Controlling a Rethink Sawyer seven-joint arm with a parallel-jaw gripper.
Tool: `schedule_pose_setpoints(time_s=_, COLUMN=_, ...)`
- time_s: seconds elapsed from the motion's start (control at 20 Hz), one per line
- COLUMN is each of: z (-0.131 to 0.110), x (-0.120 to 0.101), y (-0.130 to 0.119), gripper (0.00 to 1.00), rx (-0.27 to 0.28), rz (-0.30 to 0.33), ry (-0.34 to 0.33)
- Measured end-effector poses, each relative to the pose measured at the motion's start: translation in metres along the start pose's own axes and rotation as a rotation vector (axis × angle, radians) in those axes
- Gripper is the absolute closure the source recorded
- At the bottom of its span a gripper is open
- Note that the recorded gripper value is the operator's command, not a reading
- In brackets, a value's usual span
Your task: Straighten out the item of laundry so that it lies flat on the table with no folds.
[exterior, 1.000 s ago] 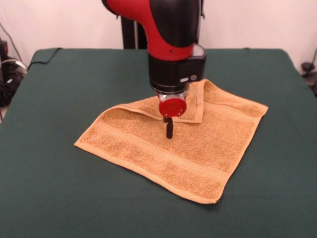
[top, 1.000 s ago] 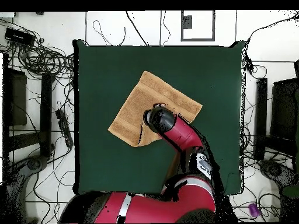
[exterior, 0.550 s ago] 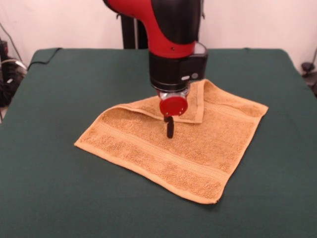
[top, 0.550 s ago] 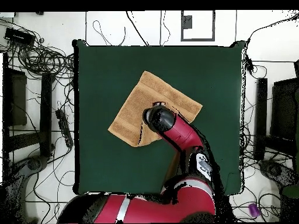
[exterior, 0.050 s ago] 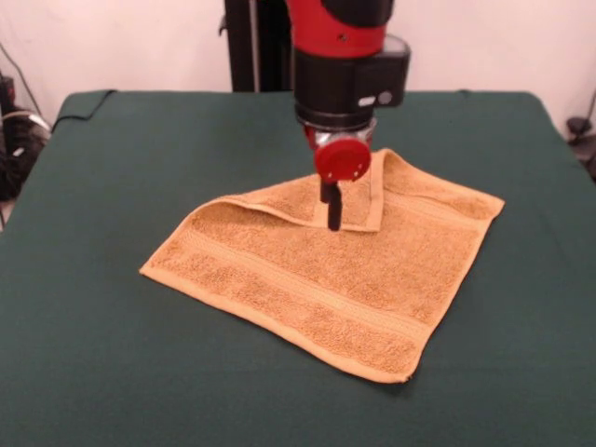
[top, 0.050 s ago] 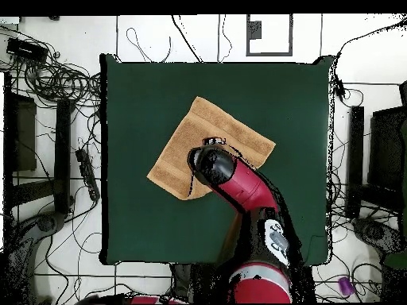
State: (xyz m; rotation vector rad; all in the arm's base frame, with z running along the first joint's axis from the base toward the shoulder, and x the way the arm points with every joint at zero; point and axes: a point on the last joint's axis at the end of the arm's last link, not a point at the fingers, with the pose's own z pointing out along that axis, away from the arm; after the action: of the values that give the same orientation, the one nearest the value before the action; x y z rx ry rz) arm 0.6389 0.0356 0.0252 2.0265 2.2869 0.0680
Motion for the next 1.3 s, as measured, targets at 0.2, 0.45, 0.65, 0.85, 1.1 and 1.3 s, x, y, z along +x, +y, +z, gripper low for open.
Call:
schedule_pose_setpoints(time_s=0.2, z=-0.014, x=0.004, y=0.002, gripper=0.00, rx=-0.015, rz=-0.004, ry=0.000)
schedule_pose_setpoints(time_s=0.45, z=-0.018, x=0.004, y=0.002, gripper=0.00, rx=-0.018, rz=-0.001, ry=0.001)
schedule_pose_setpoints(time_s=0.65, z=-0.016, x=0.005, y=-0.001, gripper=0.00, rx=-0.012, rz=0.002, ry=0.003)
schedule_pose_setpoints(time_s=0.85, z=-0.014, x=0.006, y=-0.006, gripper=0.00, rx=-0.001, rz=0.005, ry=0.006)
schedule_pose_setpoints(time_s=1.1, z=-0.009, x=0.009, y=-0.017, gripper=0.00, rx=0.021, rz=0.013, ry=0.022)
schedule_pose_setpoints(time_s=1.3, z=-0.005, x=0.011, y=-0.027, gripper=0.00, rx=0.039, rz=0.017, ry=0.028)
